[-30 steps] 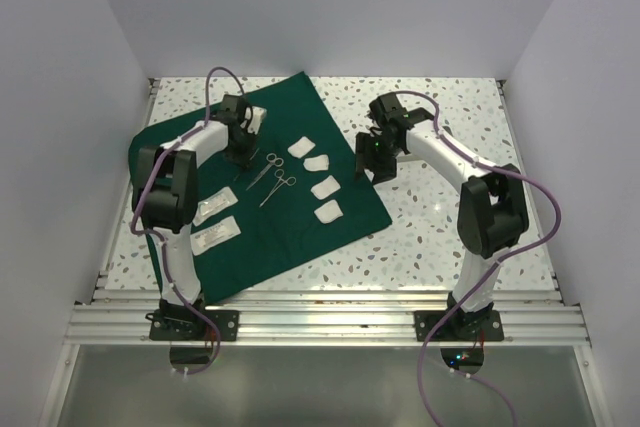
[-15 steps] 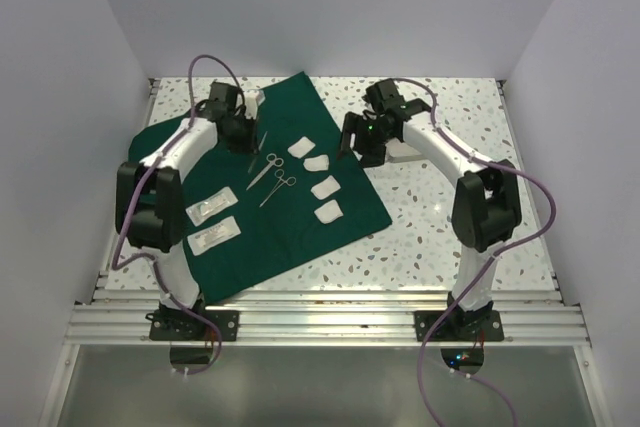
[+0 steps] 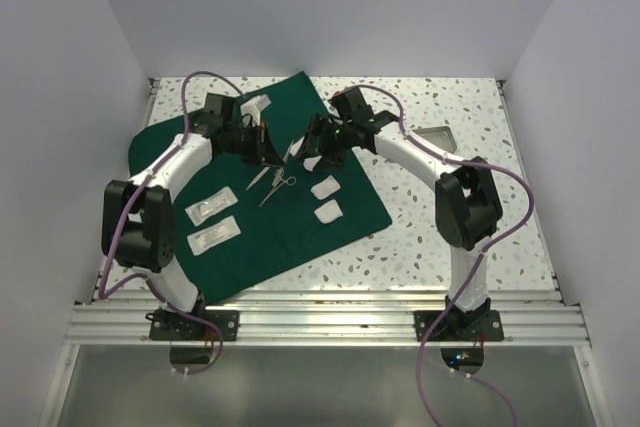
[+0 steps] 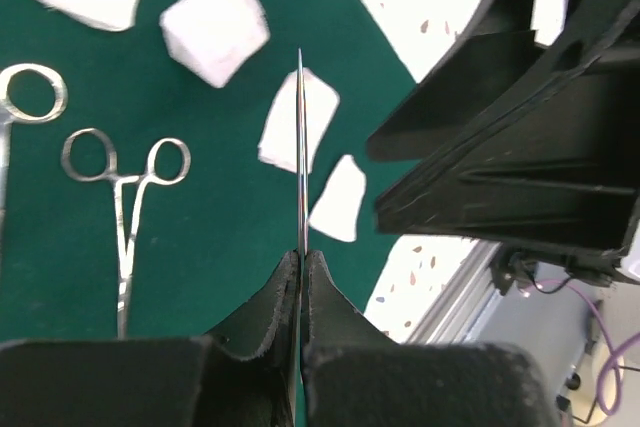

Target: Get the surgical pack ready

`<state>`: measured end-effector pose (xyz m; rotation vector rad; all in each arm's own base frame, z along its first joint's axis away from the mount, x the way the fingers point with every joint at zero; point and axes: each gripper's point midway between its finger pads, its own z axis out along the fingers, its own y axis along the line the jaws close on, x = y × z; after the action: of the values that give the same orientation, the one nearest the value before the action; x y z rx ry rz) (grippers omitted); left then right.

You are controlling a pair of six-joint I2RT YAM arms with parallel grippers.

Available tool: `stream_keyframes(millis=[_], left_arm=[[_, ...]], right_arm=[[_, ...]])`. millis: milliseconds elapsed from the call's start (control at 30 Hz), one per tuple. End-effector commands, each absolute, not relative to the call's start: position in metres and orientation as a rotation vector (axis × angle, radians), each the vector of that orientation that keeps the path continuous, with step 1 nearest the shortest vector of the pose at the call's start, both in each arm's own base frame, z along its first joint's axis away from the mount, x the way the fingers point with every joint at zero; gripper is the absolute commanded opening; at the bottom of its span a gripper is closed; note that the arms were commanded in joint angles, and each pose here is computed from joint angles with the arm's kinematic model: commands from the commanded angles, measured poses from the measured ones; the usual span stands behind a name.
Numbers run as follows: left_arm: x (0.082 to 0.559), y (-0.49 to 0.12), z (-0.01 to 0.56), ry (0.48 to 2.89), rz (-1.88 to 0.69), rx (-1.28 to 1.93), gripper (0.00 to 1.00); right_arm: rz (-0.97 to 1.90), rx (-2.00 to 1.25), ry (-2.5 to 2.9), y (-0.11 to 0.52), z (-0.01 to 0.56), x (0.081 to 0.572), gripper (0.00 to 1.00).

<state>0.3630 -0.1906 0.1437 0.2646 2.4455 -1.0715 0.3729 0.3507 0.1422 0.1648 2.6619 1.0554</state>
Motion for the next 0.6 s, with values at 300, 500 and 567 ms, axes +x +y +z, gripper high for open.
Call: stream_keyframes(millis=[300, 500, 567], left_arm=[[0.35, -0.239, 0.169, 2.365, -1.241, 0.383, 0.0], [0.354, -0.241, 0.177, 2.332, -1.236, 0.384, 0.0], [0.357, -0.24, 0.175, 2.339, -1.216, 0.376, 0.15]], right_arm=[[1.126, 0.18, 2.58, 0.362, 0.165, 0.383, 0.63], [1.151, 0.197, 2.619, 0.365, 0.155, 0.378, 0.19], [1.162, 0.237, 2.616, 0.365, 0.154, 0.381, 0.0]])
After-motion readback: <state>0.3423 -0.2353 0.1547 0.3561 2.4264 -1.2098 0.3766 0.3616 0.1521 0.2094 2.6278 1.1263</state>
